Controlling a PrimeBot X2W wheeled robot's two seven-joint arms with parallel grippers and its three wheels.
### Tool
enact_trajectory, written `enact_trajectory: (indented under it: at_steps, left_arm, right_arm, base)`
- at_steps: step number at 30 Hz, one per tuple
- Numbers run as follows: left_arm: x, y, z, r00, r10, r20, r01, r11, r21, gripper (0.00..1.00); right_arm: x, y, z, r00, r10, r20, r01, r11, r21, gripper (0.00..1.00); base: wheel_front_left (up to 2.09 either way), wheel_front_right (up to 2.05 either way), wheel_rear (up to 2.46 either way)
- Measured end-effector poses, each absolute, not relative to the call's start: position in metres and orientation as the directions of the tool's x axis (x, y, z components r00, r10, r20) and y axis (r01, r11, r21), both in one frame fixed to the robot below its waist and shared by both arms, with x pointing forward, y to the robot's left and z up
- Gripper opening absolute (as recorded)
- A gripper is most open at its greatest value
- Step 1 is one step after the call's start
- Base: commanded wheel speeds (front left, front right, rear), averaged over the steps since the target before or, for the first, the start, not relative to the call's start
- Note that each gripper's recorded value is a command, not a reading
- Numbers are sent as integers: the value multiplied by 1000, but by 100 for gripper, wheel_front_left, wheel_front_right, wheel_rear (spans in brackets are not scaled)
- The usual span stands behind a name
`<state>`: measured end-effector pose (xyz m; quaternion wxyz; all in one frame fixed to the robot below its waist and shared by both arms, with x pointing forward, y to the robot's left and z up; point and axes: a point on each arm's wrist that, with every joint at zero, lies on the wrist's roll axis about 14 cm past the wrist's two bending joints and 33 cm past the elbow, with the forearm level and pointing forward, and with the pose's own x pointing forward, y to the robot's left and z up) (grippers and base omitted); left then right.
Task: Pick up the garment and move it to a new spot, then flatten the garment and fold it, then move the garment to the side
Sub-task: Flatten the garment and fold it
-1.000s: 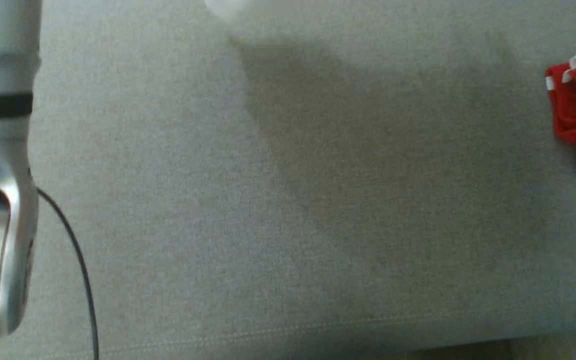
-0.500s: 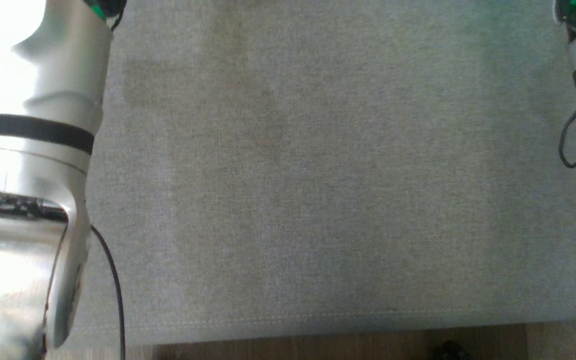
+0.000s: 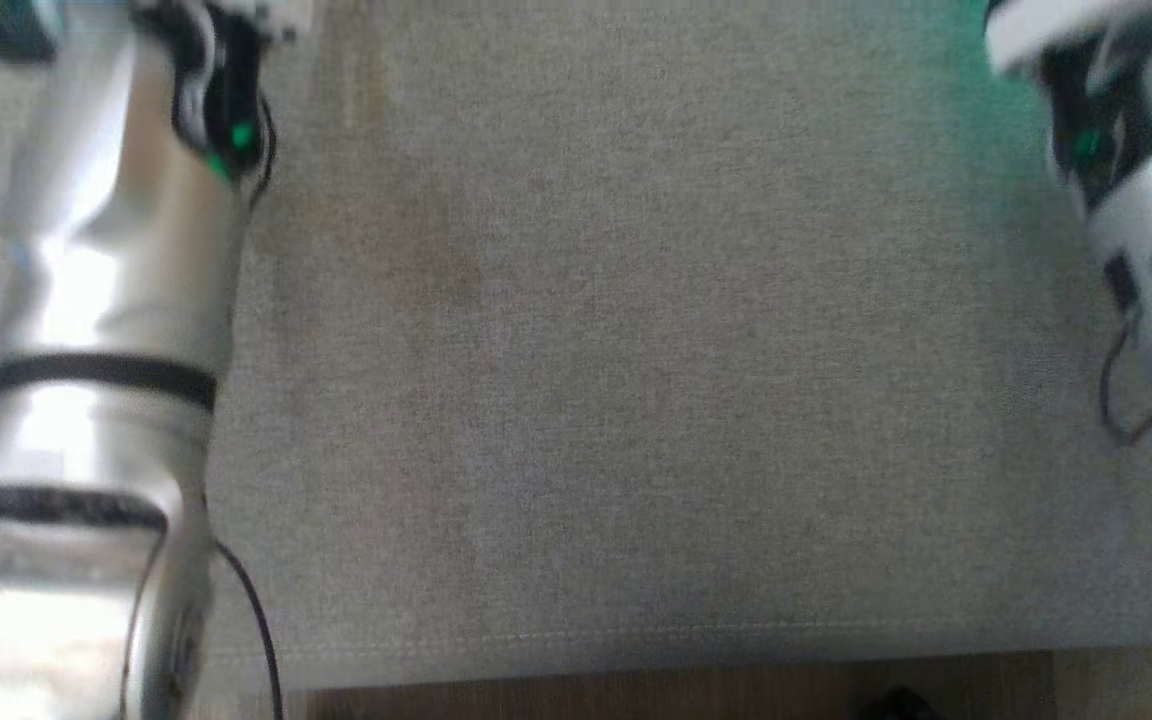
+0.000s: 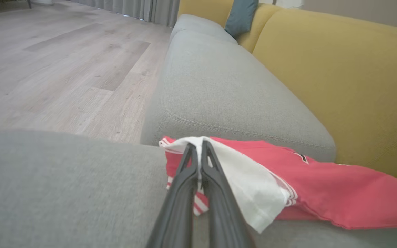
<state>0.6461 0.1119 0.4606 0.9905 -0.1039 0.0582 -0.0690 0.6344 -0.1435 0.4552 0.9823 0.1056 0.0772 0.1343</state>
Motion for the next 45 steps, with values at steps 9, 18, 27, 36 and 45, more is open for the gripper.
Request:
enact_trajectory:
  at_steps: [9,18,27,36,45]
  left_arm:
    - [561,145,442,989,-71,-126,34,961,-276,0]
    - [445,165,445,989,-23,-149,-14,969,-245,0]
    - [361,180,462,969,38,-243,-97,967,-234,0]
    - [313,187,474,946,71,-315,-149,962,-230,0]
    - [315,183,464,926,28,-377,-116,970,-212,0]
  right_arm:
    - [548,-160,431,939,274,-206,-206,932,298,0]
    - [451,-176,428,941,237,-240,-125,906,405,0]
    - [385,-207,419,928,174,-330,-19,906,422,0]
    - [321,-214,411,863,132,-488,86,913,399,0]
    - [299,-212,414,774,114,-623,153,921,358,0]
  base:
    - [0,0,0]
    - [0,0,0]
    - [0,0,0]
    - [0,0,0]
    - [0,0,0]
